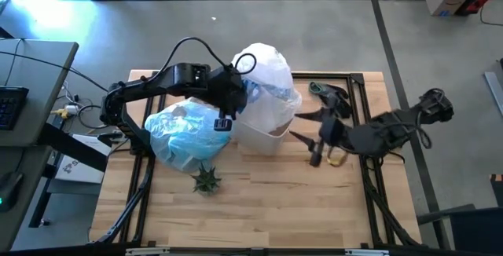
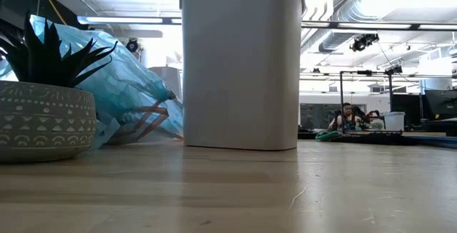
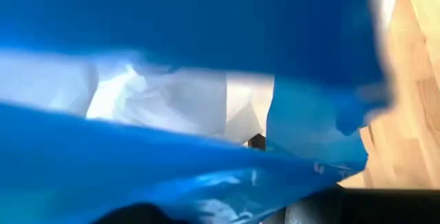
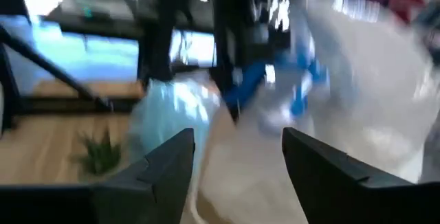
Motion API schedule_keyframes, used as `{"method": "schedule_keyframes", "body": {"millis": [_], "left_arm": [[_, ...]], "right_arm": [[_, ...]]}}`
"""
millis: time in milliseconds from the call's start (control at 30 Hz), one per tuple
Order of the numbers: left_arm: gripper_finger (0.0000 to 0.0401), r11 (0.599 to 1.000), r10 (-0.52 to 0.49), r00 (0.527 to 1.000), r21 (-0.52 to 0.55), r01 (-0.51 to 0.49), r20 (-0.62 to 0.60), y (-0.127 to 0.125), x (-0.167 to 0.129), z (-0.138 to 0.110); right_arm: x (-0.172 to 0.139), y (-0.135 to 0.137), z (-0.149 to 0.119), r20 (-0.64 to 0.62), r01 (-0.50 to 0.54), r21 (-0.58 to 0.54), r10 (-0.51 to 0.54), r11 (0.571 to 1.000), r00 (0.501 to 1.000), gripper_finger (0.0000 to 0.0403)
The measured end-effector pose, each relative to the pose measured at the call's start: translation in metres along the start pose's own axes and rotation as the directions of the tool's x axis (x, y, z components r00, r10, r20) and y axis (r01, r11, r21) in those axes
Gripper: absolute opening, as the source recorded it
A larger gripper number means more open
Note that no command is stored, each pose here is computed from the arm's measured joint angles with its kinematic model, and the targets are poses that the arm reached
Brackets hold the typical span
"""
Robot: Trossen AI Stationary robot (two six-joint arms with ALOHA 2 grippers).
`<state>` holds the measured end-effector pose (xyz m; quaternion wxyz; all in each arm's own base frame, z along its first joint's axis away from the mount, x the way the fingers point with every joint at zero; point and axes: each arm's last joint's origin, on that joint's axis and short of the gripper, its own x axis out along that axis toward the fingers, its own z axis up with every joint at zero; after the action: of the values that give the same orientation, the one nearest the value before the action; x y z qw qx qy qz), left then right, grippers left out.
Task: Place trash/remove bag and relplace
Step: Insert the new trash bag into the trash bin
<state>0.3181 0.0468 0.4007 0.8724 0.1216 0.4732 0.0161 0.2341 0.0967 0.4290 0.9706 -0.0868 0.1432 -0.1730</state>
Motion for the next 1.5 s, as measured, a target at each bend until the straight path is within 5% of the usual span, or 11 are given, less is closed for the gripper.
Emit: {"method": "schedule_keyframes", "body": {"millis": [300,767,900,1000,1200,1500], "left_arm": [[0.0021,1.000,-0.017,0.999,-0.003,0.017,0.051,0.001,0.000,0.004],[0.0021,1.000,-0.022,0.998,-0.006,0.023,0.051,-0.001,0.000,0.005],[0.0021,1.000,-0.024,0.998,-0.002,0.025,0.052,-0.002,0.000,0.005],[0.0021,0.999,-0.032,0.998,0.022,0.031,0.051,-0.006,-0.001,0.006],[0.0021,0.998,-0.039,0.996,0.053,0.035,0.077,-0.014,-0.017,0.003],[0.0021,1.000,0.004,0.971,0.003,-0.005,0.241,-0.015,-0.080,-0.014]], "right_arm": [[0.005,-0.014,0.028,0.187,0.187,-0.044,-0.175,0.981,0.967,0.0193],[0.066,-0.031,0.014,0.102,0.227,-0.118,-0.216,0.967,0.971,0.0193],[0.077,-0.036,0.009,0.051,0.403,-0.162,-0.400,0.901,0.915,0.0187],[0.080,-0.041,0.007,0.030,0.471,-0.180,-0.474,0.864,0.880,0.0153],[0.080,-0.043,0.004,0.005,0.493,-0.218,-0.504,0.842,0.864,0.0014],[0.071,-0.062,-0.017,-0.146,0.500,-0.115,-0.512,0.858,0.846,0.0001]]}}
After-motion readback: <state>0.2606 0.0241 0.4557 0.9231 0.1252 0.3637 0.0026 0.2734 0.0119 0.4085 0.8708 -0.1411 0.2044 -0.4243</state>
